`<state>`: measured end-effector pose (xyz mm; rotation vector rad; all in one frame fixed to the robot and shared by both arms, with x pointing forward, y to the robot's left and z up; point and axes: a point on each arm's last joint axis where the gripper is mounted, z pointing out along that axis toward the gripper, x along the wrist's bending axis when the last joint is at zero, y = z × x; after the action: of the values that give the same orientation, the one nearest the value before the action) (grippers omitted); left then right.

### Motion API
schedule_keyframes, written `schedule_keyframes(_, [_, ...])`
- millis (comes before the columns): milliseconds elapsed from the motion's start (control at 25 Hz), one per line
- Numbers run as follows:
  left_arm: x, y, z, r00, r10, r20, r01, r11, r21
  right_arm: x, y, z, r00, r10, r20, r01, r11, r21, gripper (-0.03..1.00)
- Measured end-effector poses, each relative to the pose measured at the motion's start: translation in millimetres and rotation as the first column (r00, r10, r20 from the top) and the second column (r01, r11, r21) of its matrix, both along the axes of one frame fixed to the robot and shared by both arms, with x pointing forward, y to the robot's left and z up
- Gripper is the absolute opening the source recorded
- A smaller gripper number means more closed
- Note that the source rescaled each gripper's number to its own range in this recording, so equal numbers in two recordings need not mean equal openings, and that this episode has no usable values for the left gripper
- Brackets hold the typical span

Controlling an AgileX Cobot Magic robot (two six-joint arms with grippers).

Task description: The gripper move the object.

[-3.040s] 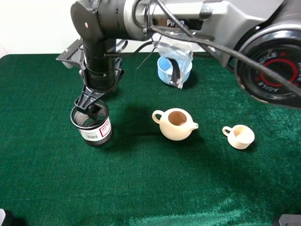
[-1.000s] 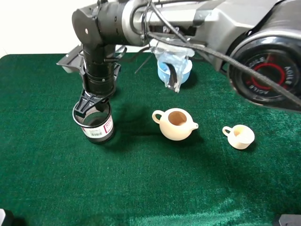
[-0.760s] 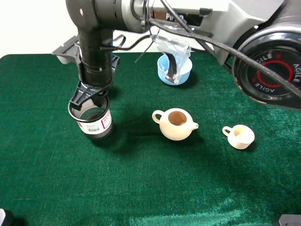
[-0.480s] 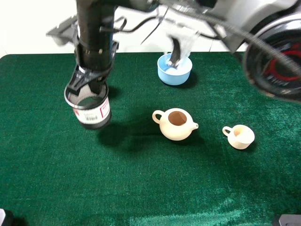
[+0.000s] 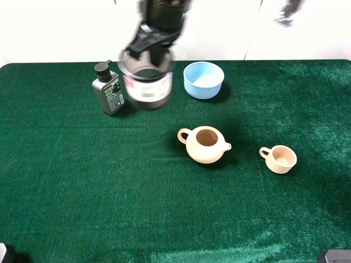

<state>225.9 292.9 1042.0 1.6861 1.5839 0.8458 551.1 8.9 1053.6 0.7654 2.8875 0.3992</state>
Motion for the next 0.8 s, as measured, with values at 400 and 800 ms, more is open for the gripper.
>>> schedule_keyframes(400, [0.0, 0.0, 0.0, 1.000, 0.000, 0.000, 0.000, 1.000, 0.000, 2.4, -121.1, 9.6, 0.973, -0.229, 0.000, 0.227, 0.966, -0.124, 0.00])
schedule_keyframes(800, [0.0, 0.0, 0.0, 1.000, 0.000, 0.000, 0.000, 1.000, 0.000, 14.0, -193.8, -15.8, 0.915, -0.403, -0.001, 0.398, 0.905, -0.147, 0.00])
